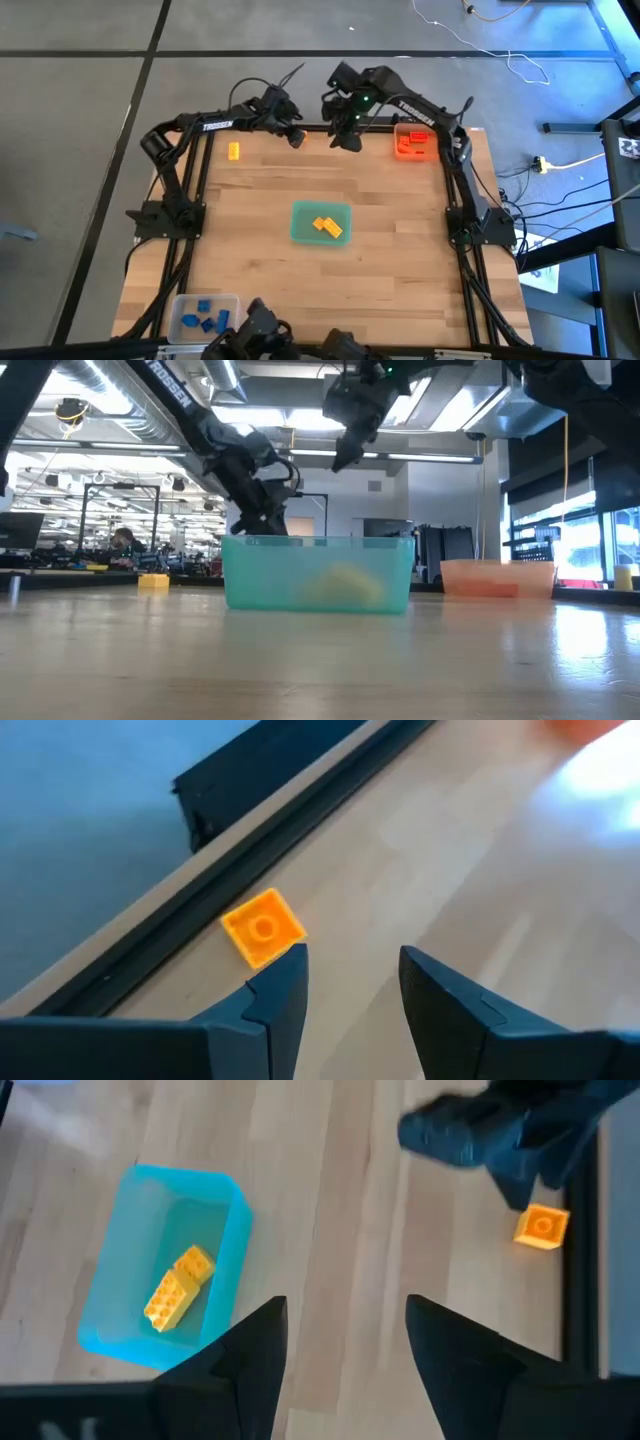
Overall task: Sort & place blocks by color
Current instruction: Put the yellow game piece into the blue bin
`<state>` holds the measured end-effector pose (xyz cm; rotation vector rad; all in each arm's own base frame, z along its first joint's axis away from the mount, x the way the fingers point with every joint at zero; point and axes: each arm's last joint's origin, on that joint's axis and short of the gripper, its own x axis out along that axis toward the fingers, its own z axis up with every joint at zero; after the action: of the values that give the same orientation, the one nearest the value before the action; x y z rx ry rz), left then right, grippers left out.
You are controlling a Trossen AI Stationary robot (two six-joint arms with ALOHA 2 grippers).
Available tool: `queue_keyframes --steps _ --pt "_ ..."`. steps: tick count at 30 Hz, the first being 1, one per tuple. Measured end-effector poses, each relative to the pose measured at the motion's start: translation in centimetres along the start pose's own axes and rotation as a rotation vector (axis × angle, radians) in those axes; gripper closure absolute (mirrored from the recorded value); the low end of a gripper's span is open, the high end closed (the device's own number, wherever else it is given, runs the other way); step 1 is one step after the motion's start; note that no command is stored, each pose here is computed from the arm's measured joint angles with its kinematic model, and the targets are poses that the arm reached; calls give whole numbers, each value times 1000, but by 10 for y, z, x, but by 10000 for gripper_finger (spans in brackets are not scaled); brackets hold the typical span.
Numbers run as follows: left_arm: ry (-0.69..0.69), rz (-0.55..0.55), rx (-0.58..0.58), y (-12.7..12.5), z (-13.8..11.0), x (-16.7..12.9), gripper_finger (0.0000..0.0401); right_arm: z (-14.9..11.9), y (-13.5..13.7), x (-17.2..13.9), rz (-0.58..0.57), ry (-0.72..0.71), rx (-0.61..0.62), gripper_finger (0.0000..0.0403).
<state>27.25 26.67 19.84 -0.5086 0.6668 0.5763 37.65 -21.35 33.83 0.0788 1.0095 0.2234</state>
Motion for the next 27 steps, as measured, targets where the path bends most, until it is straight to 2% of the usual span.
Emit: queue_keyframes --steps 4,10,17,27 --pt "18 34 -31 4 -5 10 252 -1 1 -12 -19 -23 2 198" --pt "10 -27 -106 6 -9 28 252 -3 0 -18 -31 -32 7 198" --pt "-18 -34 -124 7 -11 41 252 -2 0 -19 -32 -34 5 198" --pt "-31 48 -166 16 -12 44 252 -2 0 -18 -31 -34 5 198"
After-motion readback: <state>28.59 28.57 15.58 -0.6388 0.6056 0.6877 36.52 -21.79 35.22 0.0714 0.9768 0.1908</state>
